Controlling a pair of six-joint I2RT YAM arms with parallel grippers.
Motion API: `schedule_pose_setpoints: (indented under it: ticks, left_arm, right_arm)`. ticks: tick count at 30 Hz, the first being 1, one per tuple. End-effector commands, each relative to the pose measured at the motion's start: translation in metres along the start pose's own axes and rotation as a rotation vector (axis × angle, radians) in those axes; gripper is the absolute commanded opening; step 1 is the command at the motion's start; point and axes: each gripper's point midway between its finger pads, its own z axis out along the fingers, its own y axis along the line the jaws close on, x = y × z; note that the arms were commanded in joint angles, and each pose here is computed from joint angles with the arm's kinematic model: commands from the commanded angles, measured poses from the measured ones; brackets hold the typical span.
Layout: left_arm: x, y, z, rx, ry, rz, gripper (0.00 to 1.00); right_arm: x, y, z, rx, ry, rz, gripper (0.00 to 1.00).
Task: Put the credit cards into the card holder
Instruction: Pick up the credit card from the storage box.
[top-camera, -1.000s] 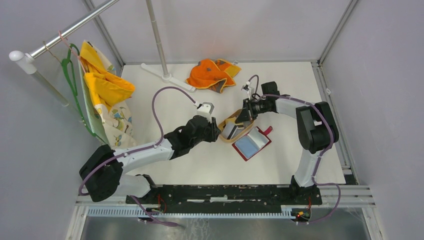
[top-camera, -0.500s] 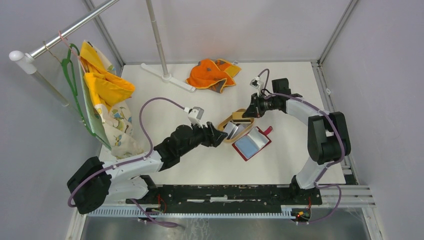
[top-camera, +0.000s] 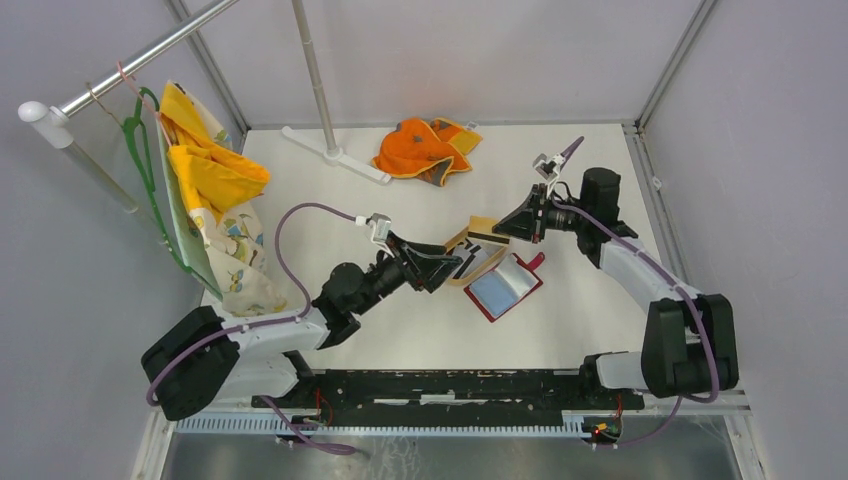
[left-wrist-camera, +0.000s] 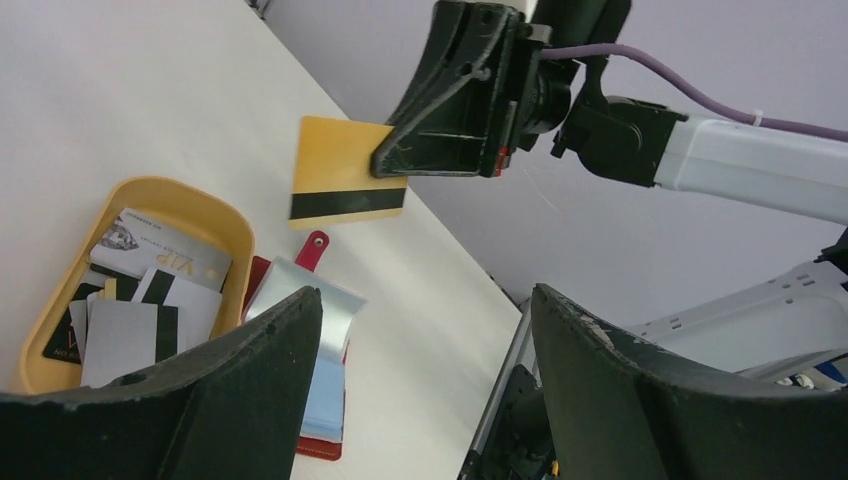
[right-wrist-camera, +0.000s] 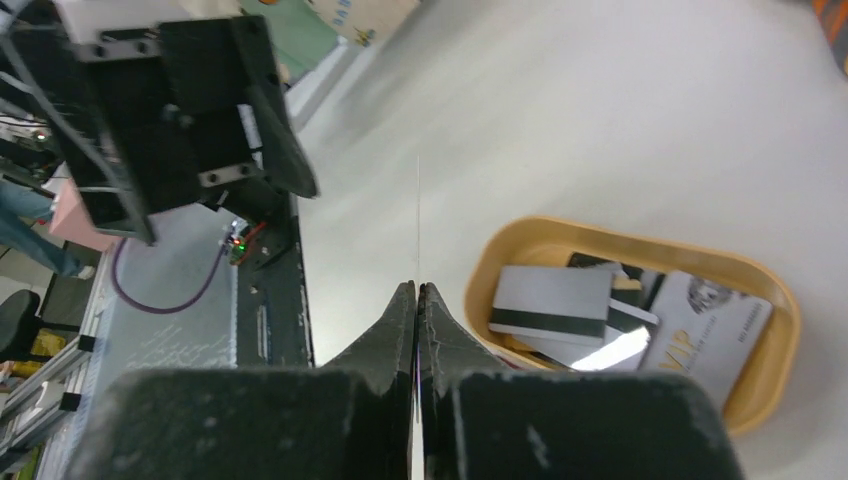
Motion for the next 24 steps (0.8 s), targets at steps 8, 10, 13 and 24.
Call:
schedule_pose_setpoints:
  ticks: [8, 10, 13, 24]
  left_arm:
    - [-0.019, -0.017, 0.022, 0.147, -0.148, 0.010, 0.83]
    - [-0.017, -0.013, 0.029, 0.138, -0.146, 0.011, 0.83]
    - [-0.017, -0.013, 0.038, 0.138, -0.144, 0.008, 0.81]
    - [-0.024, -0.017, 0.042, 0.168, -0.141, 0.039, 0.34]
  right_arm:
    - [-0.038, 0.070, -0.009, -0.178, -0.119, -0.135, 0.00]
    - [-0.035, 0.074, -0.006, -0.192, -0.110, -0.134, 0.00]
    - [-0.030, 0.078, -0.001, -0.218, -0.092, -0.132, 0.00]
    - [-0.015, 0.083, 0.011, -0.267, -0.037, -0.131, 0.00]
